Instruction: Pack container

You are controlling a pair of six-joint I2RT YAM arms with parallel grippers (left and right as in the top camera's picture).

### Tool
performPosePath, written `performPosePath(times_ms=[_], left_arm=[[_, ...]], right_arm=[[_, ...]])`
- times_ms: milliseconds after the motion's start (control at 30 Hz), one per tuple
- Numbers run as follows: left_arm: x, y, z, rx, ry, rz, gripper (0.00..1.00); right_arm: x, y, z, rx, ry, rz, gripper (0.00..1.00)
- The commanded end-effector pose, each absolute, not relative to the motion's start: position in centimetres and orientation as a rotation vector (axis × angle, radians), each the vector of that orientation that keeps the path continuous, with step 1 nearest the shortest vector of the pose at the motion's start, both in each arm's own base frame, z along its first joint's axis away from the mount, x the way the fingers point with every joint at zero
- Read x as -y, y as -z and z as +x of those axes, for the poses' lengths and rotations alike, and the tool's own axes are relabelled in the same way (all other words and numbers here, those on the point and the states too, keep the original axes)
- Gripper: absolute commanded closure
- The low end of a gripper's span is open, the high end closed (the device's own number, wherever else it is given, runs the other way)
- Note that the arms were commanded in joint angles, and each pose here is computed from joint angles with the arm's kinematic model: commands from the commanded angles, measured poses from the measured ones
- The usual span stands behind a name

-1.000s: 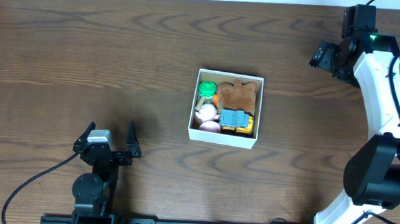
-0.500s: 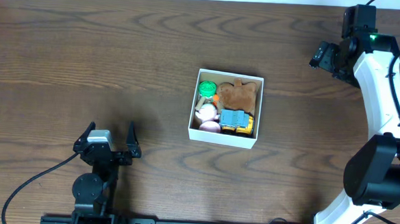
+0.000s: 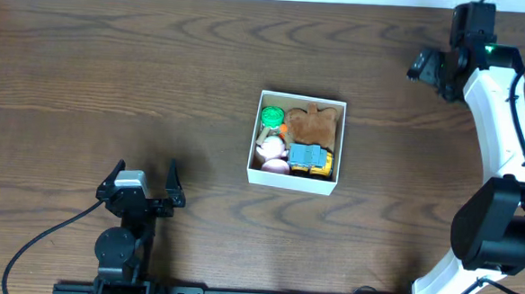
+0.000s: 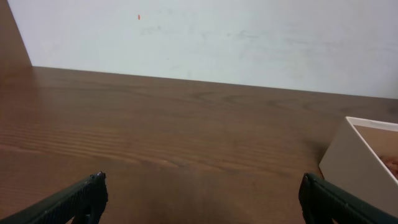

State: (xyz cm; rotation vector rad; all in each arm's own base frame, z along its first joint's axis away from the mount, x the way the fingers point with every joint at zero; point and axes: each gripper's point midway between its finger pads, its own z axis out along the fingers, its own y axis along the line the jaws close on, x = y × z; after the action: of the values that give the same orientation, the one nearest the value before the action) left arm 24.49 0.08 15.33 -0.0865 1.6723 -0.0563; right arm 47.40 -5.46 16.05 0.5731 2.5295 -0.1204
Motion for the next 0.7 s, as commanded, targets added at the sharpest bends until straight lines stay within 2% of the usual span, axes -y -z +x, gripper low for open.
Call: performPosePath(times_ms=[0, 200, 333, 500, 667], left_arm=[[-0.7, -13.6, 24.4, -1.724, 0.026, -0.119, 0.02], [-0.7, -13.6, 24.4, -1.724, 0.026, -0.119, 0.02], [-0.7, -13.6, 24.4, -1.724, 0.026, -0.119, 0.02], [-0.7, -13.6, 24.4, -1.724, 0.026, -0.119, 0.02], [-0.7, -13.6, 24.4, -1.724, 0.026, -0.119, 0.02]], right_arm=[[3.1, -23.3, 48.4, -2.371, 0.132, 0.288, 0.01], [-2.4, -33.1, 45.4, -2.158, 0.068, 0.080, 0.01], [-3.6, -38.6, 40.3, -2.058, 0.026, 0.042, 0.01], [-2.8, -41.0, 35.3, -1.997, 0.013, 0.048, 0.01], [-2.0, -39.6, 30.5, -1.962, 0.006, 0.052, 0.01]])
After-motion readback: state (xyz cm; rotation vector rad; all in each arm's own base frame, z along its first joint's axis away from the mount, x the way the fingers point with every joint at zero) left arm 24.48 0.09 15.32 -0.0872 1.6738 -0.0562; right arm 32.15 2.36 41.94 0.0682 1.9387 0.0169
